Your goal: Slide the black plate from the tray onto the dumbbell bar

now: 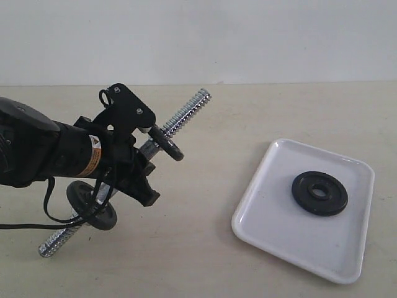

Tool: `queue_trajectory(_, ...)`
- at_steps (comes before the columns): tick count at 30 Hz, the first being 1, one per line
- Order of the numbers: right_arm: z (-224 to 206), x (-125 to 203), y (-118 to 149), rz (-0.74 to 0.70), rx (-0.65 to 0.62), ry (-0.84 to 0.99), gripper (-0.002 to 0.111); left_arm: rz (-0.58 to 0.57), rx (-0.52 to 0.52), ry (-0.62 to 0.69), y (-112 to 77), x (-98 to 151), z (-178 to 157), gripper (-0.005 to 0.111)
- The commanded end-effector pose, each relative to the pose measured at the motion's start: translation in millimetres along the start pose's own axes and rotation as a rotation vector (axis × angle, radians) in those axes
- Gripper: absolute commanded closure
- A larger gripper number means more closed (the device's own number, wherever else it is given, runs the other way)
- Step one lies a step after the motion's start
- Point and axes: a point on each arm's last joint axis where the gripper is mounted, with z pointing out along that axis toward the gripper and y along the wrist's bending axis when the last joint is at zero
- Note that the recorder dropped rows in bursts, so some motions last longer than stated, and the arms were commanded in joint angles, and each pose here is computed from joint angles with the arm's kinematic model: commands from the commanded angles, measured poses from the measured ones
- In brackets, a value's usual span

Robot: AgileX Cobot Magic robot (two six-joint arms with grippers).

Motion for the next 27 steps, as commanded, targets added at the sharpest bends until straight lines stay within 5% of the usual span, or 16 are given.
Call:
queue_trajectory(1, -1, -3, -6, -0.176, 0.12, 0.111, 0.109, 0.012, -0.077, -0.098, 13.0, -25, -19, 0.102)
queue_trajectory(6, 0, -9, -3, -0.04, 0.126, 0.092, 0.109, 0.012, -0.077, -0.098, 13.0, -25, -19, 0.102)
queue_trajectory(11, -2, -17, -13, 0.342, 0.156, 0.044, 0.109, 0.012, -0.077, -0.098, 13.0, -25, -19, 0.102)
queue_trajectory(17, -4, -24, -24, 0.61, 0.177, 0.006, 0.109, 0.012, -0.077, -0.098, 13.0, -25, -19, 0.102)
queue_trajectory(27, -6, -7, -19, 0.941, 0.222, 0.178, 0.109, 0.008, -0.077, -0.098, 13.0, -25, -19, 0.102)
